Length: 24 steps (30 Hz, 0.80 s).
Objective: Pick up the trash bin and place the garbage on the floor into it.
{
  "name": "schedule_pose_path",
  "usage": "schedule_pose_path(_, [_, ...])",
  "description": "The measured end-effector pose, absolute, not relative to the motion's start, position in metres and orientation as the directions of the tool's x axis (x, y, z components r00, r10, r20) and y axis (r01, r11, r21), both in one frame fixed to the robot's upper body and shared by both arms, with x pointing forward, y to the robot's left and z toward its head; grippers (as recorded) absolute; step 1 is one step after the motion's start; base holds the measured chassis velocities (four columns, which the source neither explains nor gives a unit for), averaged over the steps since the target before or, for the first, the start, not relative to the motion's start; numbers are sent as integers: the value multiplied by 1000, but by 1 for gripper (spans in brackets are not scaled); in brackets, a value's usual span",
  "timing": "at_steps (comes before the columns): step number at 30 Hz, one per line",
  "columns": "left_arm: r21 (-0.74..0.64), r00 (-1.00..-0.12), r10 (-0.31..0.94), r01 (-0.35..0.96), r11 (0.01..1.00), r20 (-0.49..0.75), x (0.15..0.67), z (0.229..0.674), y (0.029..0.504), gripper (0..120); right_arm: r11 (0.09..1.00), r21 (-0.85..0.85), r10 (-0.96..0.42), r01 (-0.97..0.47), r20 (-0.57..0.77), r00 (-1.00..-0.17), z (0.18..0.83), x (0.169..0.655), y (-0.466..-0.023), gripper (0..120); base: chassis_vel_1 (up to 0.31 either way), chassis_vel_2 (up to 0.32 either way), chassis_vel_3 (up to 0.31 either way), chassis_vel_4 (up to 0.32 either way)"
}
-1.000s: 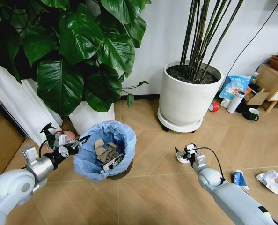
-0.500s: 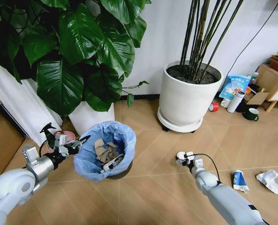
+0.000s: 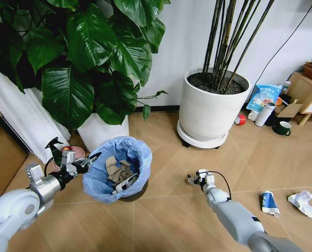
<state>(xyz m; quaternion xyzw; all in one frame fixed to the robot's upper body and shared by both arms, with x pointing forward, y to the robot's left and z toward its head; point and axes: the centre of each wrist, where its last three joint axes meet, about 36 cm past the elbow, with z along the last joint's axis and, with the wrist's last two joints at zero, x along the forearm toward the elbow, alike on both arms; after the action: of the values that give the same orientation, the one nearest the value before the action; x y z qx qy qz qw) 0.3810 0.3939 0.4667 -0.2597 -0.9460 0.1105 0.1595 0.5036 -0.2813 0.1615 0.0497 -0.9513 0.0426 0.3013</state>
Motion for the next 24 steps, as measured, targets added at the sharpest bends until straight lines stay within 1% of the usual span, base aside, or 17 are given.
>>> schedule_pose_path(7, [-292,-814,528,457,840,243,381,467,393,0,994,-37,-58,-101,607,-793,156,498,-281,100,0,0,0,0])
schedule_pose_path(9, [-292,-814,527,457,840,243,381,467,393,0,996,-27,-53,-88,614,-787,153,497,-281,96,0,0,0,0])
schedule_pose_path(10, [-292,-814,527,457,840,243,381,467,393,0,996,-27,-53,-88,614,-787,153,497,-281,96,0,0,0,0])
schedule_pose_path(11, [-292,-815,527,457,840,243,381,467,393,0,996,-23,-52,-83,616,-786,153,496,-281,93,0,0,0,0])
schedule_pose_path(15, [-292,-814,527,457,840,242,381,467,393,0,996,-14,-57,-83,617,-785,152,495,-279,75,0,0,0,0])
schedule_pose_path(16, [-292,-814,527,457,840,242,381,467,393,0,996,-14,-57,-83,617,-785,152,495,-279,75,0,0,0,0])
schedule_pose_path(20, [-292,-815,526,456,841,243,380,468,393,0,996,-12,-60,-85,621,-782,152,496,-277,59,0,0,0,0])
schedule_pose_path(21, [-292,-815,526,456,841,243,380,468,393,0,996,-12,-60,-85,621,-782,152,496,-277,59,0,0,0,0])
schedule_pose_path(22, [-292,-815,526,456,841,243,380,468,394,0,996,-12,-58,-84,623,-780,152,496,-277,55,0,0,0,0])
schedule_pose_path(23, [-292,-815,526,456,841,243,379,468,394,0,996,-14,-56,-83,625,-778,152,496,-278,49,0,0,0,0])
schedule_pose_path(24, [-292,-815,526,456,841,242,379,468,394,0,996,-15,-54,-82,627,-777,151,496,-278,47,0,0,0,0])
